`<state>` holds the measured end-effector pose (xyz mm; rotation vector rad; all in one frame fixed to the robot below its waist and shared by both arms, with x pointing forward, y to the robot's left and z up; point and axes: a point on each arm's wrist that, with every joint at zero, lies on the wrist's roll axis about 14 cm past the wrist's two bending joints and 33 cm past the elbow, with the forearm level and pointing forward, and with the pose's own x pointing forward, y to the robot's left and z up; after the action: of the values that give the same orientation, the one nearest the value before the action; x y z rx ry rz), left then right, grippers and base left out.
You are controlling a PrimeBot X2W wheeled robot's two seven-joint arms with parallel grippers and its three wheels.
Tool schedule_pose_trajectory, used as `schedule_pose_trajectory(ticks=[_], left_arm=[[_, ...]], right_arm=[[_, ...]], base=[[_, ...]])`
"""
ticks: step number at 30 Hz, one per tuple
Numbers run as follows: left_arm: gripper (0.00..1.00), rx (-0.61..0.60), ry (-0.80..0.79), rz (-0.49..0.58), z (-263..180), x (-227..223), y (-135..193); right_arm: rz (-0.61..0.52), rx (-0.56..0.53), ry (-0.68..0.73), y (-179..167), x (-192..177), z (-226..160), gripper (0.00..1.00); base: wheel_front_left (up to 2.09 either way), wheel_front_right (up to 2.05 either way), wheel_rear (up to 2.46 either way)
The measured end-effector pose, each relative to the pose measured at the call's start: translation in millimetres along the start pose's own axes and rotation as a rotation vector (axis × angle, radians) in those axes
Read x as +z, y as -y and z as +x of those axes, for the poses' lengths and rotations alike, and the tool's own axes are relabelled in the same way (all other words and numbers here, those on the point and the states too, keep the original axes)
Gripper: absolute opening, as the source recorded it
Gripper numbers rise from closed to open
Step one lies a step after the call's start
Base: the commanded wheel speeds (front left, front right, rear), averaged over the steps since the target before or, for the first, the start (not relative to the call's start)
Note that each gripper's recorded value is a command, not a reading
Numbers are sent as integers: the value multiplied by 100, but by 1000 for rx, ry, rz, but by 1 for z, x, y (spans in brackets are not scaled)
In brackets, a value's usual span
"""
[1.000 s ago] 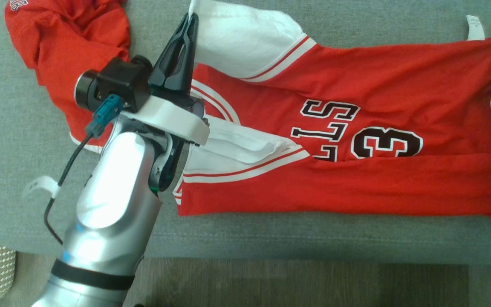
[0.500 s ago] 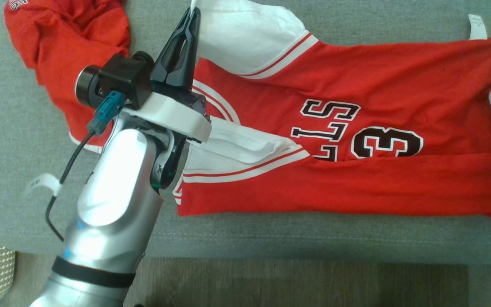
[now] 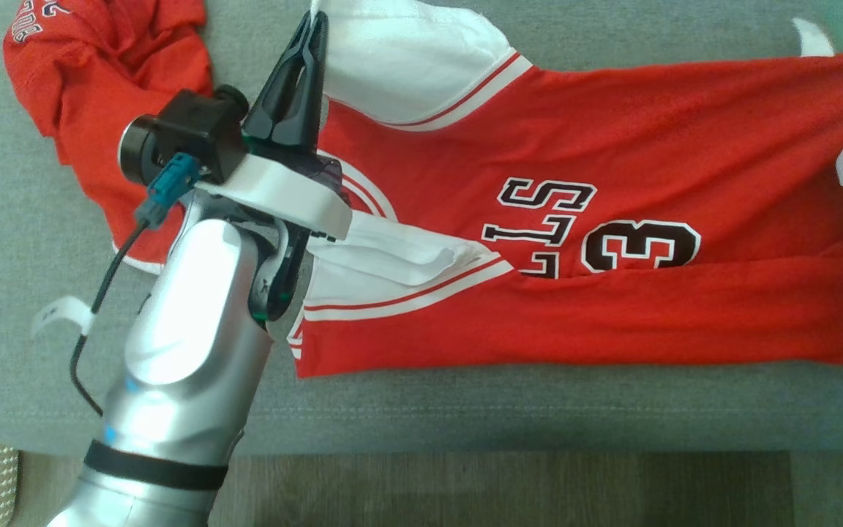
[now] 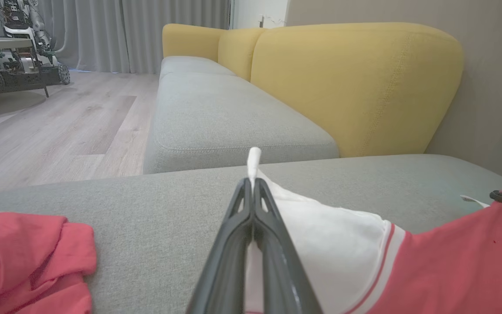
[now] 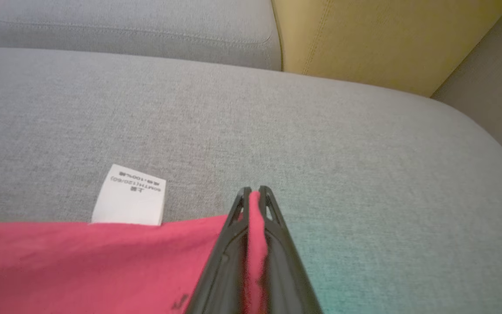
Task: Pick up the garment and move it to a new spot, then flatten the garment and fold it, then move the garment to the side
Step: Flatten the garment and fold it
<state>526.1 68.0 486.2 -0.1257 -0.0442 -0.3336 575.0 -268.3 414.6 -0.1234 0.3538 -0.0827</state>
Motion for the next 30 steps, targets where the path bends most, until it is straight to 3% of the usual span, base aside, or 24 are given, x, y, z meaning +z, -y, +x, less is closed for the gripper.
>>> schedule_pose_trajectory(ticks=[9,21,30], left_arm=[[0,33,-10,-15,1,-3,-11],[0,67,56,-39,12,19,-22],[0,45,24,-34,-23,12,-14]], right_arm=[[25,-46,98,19,15,-4,0],[61,-22,201,10,31,-10,0],[86,-16,205,17,20,-40,0]], base=[[0,0,0],[0,0,0],[0,0,0]])
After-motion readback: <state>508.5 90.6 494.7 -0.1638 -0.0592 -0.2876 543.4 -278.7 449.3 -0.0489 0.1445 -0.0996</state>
